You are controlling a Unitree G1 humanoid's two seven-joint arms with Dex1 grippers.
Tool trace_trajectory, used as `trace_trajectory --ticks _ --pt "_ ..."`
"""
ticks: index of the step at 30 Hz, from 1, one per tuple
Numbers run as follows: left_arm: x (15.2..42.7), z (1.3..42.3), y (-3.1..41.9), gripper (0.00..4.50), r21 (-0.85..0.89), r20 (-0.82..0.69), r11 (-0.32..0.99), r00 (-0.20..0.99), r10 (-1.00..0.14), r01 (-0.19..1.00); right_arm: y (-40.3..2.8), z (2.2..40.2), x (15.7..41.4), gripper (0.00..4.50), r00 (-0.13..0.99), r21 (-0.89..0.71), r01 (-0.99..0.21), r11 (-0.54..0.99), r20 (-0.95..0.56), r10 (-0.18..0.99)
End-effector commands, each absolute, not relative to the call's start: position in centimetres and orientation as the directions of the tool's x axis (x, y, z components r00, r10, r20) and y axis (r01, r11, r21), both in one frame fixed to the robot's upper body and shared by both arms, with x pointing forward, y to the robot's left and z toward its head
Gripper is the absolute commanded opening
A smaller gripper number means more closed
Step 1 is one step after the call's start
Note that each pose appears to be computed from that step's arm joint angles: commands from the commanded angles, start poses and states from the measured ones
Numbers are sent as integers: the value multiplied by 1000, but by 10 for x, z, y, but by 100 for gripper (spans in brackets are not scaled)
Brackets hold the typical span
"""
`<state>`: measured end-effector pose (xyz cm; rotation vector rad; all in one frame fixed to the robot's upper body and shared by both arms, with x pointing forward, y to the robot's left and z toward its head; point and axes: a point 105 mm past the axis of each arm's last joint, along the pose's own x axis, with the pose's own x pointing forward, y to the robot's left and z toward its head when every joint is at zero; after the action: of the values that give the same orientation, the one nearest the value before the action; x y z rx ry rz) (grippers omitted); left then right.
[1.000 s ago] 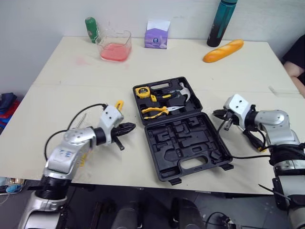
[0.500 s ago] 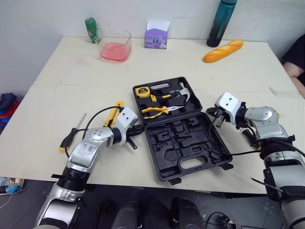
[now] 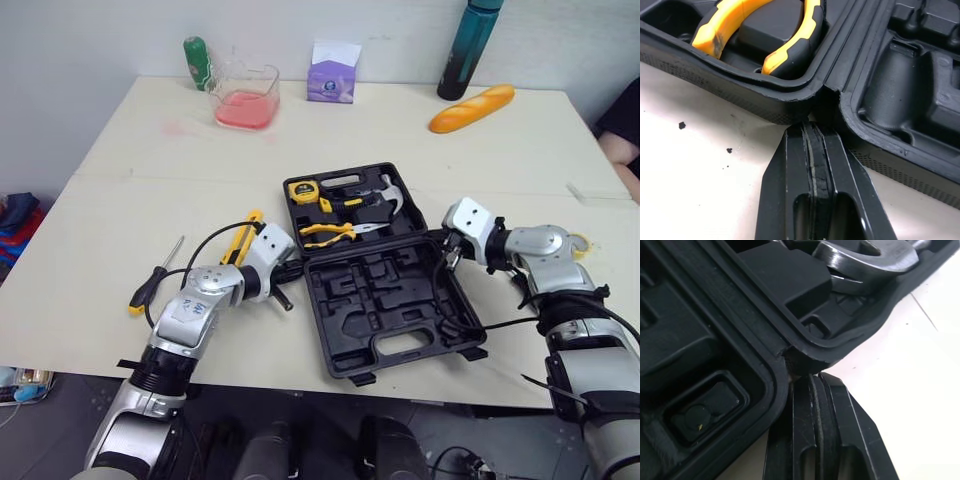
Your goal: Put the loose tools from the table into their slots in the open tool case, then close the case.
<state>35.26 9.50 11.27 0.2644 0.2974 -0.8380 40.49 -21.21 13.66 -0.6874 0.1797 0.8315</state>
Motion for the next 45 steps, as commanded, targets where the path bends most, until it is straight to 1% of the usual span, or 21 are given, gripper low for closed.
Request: trace_trajectory --ticks 1,7,10,14,19,21,23,27,35,39,45 --pt "346 127 91 7 157 -358 566 581 -731 809 -200 137 388 0 574 -467 -804 369 -444 688" --pt "340 128 100 7 200 -407 478 516 -754 856 -201 134 361 0 517 -431 -843 323 -478 711" --pt "339 131 103 7 205 -405 470 512 -758 858 -198 128 347 0 477 -400 -868 296 -500 723" --pt "337 133 107 7 214 -405 470 515 -755 857 -189 121 330 0 455 -370 -882 293 -499 738" --pt "334 131 106 7 214 -405 467 512 -757 858 -190 117 320 0 456 -361 -884 299 -515 726" --pt "334 130 106 7 216 -404 474 520 -753 854 -194 116 320 0 468 -371 -878 304 -525 711" --pt "336 128 108 7 218 -404 488 533 -744 845 -198 117 324 0 501 -379 -861 339 -512 698" --pt "346 129 112 7 230 -402 522 569 -718 821 -196 115 326 0 494 -380 -864 330 -515 701" --pt "353 133 115 7 258 -389 538 596 -703 803 -201 116 327 0 503 -384 -859 338 -520 690" --pt "351 133 118 7 249 -403 524 580 -708 814 -206 117 330 0 520 -396 -850 347 -520 678" --pt "345 134 131 7 263 -412 544 603 -683 797 -223 123 336 0 548 -423 -832 359 -522 654"
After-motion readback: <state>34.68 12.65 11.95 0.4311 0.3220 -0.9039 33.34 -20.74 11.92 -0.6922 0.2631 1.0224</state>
